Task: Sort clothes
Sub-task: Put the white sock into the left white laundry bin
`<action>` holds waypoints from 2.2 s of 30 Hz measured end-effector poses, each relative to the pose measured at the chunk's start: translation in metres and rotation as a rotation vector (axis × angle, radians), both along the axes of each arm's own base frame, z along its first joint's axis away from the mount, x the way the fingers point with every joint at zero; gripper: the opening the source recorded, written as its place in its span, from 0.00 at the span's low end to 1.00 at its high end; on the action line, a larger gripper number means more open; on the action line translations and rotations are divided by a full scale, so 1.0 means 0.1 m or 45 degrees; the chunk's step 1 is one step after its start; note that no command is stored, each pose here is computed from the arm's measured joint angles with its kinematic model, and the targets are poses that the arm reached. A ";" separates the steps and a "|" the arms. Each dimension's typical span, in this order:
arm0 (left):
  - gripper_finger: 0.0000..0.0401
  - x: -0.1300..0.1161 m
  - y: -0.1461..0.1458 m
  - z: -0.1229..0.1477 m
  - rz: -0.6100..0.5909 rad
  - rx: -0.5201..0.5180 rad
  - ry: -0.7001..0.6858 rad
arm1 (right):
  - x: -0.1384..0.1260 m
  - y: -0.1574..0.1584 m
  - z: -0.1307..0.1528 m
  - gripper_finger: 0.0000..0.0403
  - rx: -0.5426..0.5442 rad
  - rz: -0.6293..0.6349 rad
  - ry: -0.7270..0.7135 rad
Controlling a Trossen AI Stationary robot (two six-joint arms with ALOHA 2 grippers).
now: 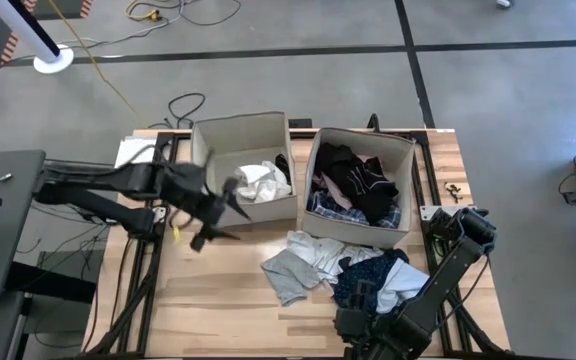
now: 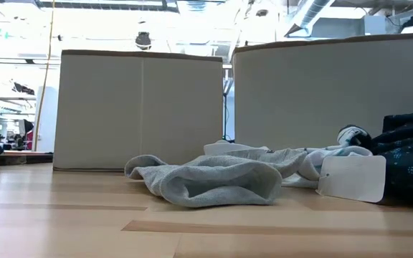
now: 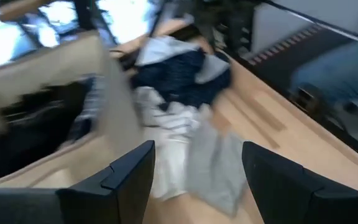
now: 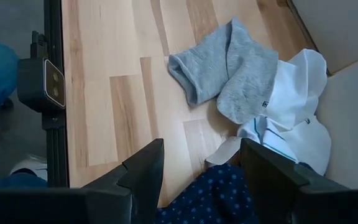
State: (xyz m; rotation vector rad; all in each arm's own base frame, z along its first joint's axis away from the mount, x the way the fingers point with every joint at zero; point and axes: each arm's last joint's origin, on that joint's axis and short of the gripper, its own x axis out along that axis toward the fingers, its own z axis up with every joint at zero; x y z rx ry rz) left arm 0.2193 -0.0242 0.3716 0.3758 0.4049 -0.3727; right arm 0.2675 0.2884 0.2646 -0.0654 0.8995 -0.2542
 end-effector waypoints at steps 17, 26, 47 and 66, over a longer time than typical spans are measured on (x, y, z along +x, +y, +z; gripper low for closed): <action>0.58 0.72 -0.65 -0.76 -0.197 0.162 0.278 | 0.00 0.00 0.00 0.55 0.008 -0.008 -0.004; 0.58 1.13 -0.64 -1.29 -0.030 0.448 0.345 | 0.00 0.01 0.00 0.55 0.014 -0.008 -0.008; 0.39 1.50 -0.16 -1.77 0.071 0.485 0.424 | 0.02 0.02 0.01 0.55 0.028 -0.028 -0.051; 0.33 1.70 -0.13 -2.16 0.167 0.691 0.454 | -0.01 0.01 -0.34 0.55 0.056 -0.056 -0.053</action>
